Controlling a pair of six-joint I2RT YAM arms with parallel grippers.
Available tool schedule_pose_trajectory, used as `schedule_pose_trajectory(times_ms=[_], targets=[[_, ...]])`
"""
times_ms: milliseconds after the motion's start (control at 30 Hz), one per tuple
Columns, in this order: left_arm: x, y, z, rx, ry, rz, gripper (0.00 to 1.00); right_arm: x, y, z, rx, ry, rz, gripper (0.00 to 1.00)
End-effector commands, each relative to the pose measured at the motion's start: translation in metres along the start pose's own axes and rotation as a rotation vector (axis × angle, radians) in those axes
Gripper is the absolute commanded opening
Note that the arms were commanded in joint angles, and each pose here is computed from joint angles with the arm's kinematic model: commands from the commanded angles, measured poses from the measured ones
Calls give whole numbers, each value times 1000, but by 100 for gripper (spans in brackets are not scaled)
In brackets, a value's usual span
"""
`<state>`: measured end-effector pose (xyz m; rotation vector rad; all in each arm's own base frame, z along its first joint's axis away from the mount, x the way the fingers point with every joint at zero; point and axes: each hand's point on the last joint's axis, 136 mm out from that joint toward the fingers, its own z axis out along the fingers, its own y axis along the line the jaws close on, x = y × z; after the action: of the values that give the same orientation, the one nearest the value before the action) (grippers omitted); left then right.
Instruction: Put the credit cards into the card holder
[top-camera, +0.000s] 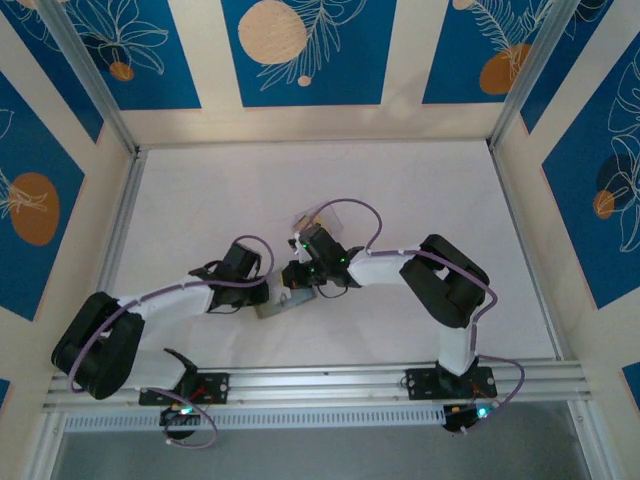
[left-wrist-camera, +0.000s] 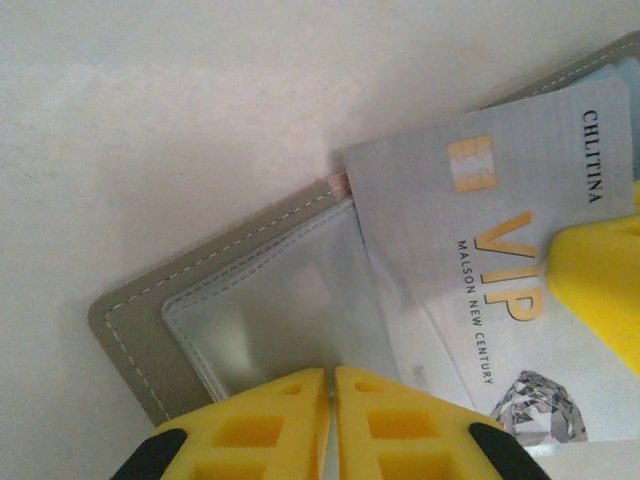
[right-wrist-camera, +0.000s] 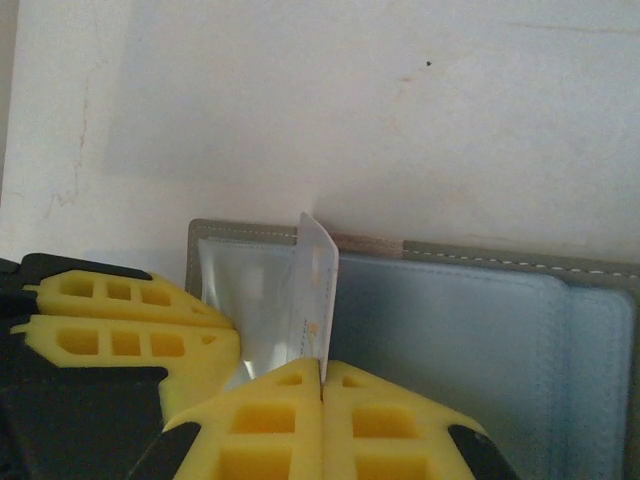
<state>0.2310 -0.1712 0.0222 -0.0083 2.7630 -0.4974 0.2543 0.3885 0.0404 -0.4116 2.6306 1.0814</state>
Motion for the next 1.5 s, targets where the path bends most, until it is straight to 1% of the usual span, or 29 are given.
schedule_pose_trajectory(times_ms=[0, 133, 267, 467, 667, 867, 1000, 1167, 1300, 1467], targets=[[17, 16, 6, -75, 61, -3, 12, 49, -17, 10, 35, 167, 17, 0], [18, 16, 6, -75, 62, -2, 12, 52, -22, 10, 27, 203, 22, 0], [19, 17, 4, -74, 58, -7, 12, 50, -26, 7, 25, 213, 32, 0], [16, 15, -1, -61, 37, -11, 12, 54, -19, 12, -36, 262, 46, 0], [15, 14, 0, -62, 42, -8, 12, 59, -16, 15, -54, 314, 38, 0], [16, 17, -2, -73, 40, -13, 12, 60, -24, 12, -10, 336, 31, 0], [12, 17, -13, -78, 3, -26, 12, 61, -32, 14, 35, 346, 46, 0], [8, 18, -25, -64, -25, -55, 12, 59, -34, 17, 45, 348, 59, 0], [9, 24, -24, -76, -28, -83, 12, 58, -31, 15, 44, 345, 53, 0], [14, 36, -14, -122, 5, -99, 10, 58, -30, 11, 46, 355, 40, 0]])
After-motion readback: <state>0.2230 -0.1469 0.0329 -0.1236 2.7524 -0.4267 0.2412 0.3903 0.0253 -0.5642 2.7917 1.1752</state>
